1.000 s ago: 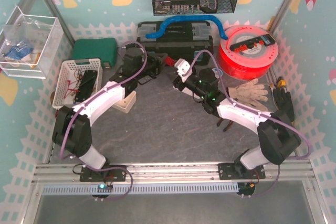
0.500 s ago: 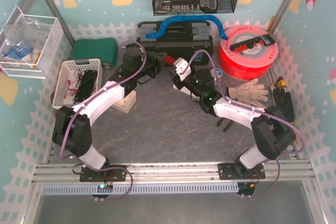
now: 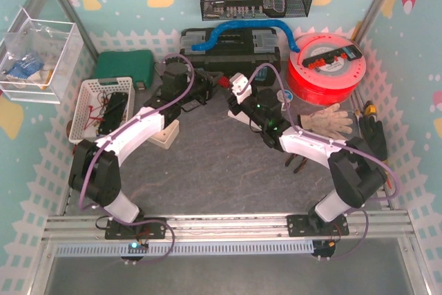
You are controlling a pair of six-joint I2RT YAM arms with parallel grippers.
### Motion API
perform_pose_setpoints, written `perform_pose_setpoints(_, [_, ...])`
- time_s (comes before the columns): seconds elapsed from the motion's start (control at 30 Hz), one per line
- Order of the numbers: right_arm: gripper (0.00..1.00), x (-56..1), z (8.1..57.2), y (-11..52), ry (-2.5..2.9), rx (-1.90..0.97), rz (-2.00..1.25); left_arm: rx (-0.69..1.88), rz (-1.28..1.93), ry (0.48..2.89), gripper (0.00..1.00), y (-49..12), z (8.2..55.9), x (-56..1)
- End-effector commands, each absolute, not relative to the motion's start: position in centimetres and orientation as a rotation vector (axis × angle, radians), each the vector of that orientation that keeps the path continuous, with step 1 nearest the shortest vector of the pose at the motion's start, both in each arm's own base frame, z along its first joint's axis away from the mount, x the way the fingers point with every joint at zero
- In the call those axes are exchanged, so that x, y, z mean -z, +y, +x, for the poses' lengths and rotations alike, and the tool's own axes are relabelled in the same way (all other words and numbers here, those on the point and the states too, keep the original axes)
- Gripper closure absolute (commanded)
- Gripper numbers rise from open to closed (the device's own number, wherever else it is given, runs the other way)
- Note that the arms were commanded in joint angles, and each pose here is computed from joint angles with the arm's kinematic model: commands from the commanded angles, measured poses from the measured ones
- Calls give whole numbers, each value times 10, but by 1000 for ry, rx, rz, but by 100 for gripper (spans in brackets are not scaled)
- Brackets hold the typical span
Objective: Install the large spring
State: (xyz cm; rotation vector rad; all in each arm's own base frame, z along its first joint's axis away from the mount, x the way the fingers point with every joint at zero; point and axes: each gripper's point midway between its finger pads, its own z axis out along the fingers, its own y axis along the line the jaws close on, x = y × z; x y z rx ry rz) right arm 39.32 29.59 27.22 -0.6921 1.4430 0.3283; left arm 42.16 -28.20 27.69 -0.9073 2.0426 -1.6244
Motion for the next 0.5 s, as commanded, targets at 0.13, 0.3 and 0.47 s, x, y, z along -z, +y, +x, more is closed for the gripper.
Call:
perform_pose_setpoints(0.13, [93, -300, 384, 303, 1326, -386, -706, 1658, -846, 2033, 99, -283, 415, -295])
perform_pose_setpoints(0.3, [100, -302, 380, 304, 1394, -422, -721, 1595, -865, 2008, 59, -261, 423, -287])
perform_pose_setpoints(0.47, [100, -263, 394, 297, 1702, -398, -720, 1332, -797, 1974, 1, -205, 440, -284])
